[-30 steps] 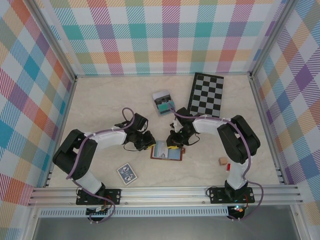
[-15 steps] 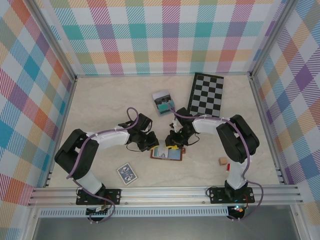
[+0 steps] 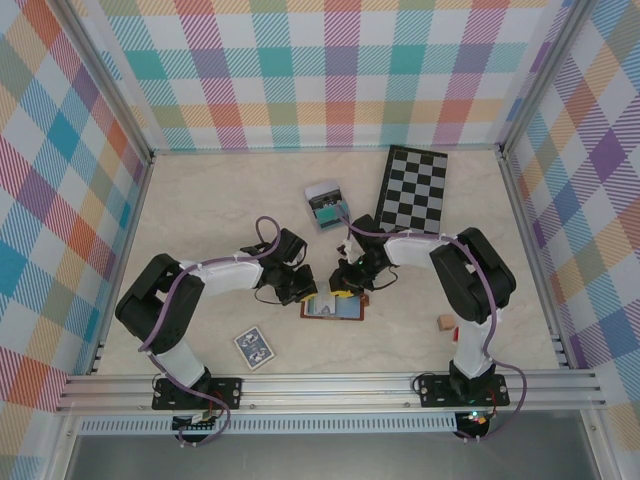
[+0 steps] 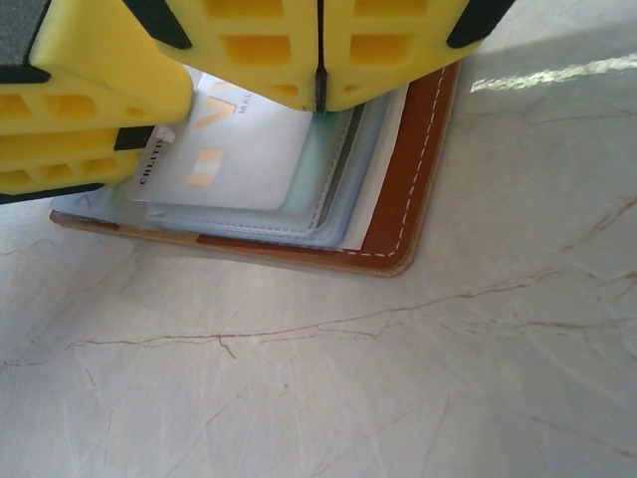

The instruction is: Take the credit cards out of the card holder

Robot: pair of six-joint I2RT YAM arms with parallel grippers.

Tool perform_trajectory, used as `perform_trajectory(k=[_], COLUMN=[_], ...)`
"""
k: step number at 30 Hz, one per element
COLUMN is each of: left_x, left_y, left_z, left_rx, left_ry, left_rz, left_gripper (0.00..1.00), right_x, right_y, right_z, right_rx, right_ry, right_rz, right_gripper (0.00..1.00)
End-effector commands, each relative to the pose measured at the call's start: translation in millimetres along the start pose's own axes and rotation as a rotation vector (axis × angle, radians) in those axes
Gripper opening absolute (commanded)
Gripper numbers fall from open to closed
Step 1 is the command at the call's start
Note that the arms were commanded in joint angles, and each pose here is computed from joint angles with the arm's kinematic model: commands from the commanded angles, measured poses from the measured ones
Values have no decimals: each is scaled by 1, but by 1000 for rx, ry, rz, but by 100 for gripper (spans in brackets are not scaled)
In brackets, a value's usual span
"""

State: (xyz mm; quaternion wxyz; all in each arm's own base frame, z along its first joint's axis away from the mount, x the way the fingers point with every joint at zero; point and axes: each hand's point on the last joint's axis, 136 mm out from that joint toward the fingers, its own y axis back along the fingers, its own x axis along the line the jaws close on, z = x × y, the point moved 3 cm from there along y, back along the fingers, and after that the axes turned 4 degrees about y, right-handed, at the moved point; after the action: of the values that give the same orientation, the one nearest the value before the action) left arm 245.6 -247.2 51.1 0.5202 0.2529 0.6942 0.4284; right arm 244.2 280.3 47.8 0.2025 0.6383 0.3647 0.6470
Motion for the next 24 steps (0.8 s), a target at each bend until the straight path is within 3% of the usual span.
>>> perform_trajectory(k=[1,14,20,24], left_x=[41,21,-14,-49], left_y=[-8,3,29,51], left_z=[-11,-4,5,9], left_rx=[4,-27,-102,-134], left_ry=[31,7,-23,-40], left_rz=[177,131,8,-168], left_gripper=[6,17,32,47], right_x=[1,-6,7,21], right_y=[-2,52,87,112], right_z=[0,-9,-7,-3], right_rx=[-3,-95,-187,-250], right_ry=[9,37,82,112], right_rz=[24,39,109,192], right_gripper=[13,0,0,0])
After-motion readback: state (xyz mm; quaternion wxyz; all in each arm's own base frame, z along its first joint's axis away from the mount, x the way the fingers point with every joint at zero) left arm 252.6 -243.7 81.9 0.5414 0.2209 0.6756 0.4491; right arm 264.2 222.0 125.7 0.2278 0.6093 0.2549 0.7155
